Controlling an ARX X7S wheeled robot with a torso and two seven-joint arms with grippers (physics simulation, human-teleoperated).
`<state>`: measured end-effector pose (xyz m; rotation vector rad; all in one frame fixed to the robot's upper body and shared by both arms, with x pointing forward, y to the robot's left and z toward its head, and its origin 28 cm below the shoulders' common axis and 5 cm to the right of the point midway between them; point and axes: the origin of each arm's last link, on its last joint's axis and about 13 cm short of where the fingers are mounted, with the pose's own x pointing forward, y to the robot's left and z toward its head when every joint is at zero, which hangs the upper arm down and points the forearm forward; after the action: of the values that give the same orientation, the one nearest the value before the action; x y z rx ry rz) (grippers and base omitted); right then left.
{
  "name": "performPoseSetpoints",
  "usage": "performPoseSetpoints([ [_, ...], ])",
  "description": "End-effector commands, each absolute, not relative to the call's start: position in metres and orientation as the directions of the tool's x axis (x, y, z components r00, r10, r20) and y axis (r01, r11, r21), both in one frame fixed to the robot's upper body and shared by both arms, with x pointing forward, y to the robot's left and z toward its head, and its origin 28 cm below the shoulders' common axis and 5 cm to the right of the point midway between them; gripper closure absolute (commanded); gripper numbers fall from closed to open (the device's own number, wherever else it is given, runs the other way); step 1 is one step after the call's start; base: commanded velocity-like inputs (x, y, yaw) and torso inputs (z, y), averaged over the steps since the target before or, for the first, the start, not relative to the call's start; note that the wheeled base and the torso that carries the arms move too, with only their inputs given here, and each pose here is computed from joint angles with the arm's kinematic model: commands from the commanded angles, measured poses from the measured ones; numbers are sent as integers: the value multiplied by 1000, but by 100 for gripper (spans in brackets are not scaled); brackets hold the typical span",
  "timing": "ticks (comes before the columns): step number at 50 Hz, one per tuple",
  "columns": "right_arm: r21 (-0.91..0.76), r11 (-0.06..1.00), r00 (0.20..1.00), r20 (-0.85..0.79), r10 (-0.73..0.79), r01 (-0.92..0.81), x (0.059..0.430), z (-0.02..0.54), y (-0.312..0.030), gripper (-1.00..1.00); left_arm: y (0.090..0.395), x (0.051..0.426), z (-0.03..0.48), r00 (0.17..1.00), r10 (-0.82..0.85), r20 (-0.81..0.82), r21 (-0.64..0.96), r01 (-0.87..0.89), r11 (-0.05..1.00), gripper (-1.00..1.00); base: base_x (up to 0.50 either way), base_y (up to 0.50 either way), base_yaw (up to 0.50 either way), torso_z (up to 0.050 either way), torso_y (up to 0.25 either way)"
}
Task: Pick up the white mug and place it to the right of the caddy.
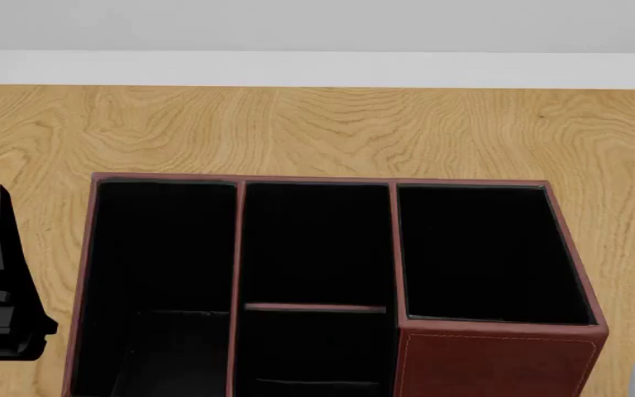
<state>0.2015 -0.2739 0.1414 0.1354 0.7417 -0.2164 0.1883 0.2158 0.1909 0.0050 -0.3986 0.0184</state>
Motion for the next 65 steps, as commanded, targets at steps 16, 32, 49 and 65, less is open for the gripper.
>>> performPoseSetpoints([
  [16,47,968,702,-697,-146,248,207,124,-277,100,216,188,191,921,17,389,1,-18,1000,-100,0,0,0,1,0],
  [32,52,966,682,-718,-139,253,209,111,-277,100,216,188,190,921,17,388,0,-18,1000,-100,0,0,0,0,1],
  [49,59,965,668,-733,-132,256,210,100,-279,100,216,188,190,922,18,387,0,-20,1000,-100,0,0,0,0,1],
  [65,62,965,653,-748,-123,253,212,89,-279,100,216,189,190,922,17,388,-2,-18,1000,-100,1,0,1,0,0],
])
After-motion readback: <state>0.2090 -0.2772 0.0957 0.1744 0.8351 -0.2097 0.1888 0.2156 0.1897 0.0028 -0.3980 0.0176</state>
